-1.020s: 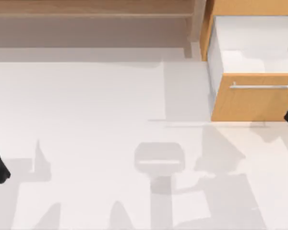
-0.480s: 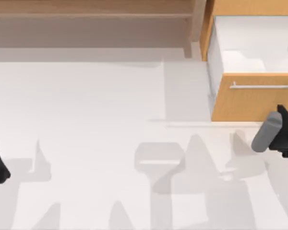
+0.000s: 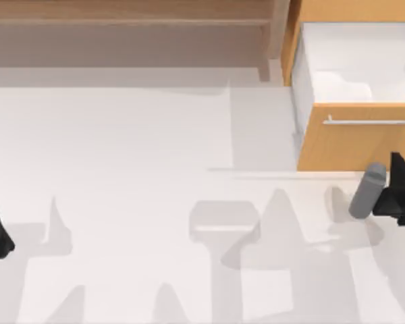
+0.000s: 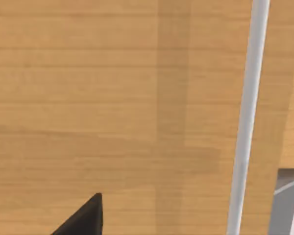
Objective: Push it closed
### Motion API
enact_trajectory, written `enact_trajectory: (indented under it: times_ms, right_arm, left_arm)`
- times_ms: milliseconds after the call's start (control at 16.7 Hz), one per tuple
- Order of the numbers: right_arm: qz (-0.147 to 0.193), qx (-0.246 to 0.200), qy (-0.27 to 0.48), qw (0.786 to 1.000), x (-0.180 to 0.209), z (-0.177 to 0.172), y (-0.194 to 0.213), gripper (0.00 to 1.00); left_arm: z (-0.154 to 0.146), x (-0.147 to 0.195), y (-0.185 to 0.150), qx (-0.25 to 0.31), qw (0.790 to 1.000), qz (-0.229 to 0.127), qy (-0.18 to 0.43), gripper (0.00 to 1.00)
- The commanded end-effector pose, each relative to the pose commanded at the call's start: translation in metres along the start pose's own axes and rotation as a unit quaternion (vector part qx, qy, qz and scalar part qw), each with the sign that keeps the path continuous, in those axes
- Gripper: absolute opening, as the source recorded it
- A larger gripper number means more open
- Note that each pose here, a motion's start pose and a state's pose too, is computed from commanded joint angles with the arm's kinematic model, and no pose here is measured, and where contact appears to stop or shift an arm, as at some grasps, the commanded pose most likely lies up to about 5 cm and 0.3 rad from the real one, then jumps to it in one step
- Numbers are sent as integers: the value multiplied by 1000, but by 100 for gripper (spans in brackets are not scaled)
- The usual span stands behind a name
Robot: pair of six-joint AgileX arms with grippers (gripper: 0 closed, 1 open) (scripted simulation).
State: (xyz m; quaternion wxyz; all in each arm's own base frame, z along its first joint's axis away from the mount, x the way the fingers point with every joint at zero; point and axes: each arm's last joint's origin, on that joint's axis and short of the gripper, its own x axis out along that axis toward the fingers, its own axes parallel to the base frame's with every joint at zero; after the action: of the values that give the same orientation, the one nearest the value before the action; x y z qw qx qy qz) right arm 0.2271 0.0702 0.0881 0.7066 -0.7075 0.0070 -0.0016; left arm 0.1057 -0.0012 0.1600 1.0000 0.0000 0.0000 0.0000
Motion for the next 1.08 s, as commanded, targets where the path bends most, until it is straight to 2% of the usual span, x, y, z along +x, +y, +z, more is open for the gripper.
enact_trajectory:
  times_ms: [660,1080]
  right_arm:
    - [-4,1,-1,1000,25,1,-1,100]
    - [-4,1,-1,1000,25,1,-1,47]
  left_arm:
    - [0,0,0,0,1000,0,0,100]
    - [0,0,0,0,1000,0,0,100]
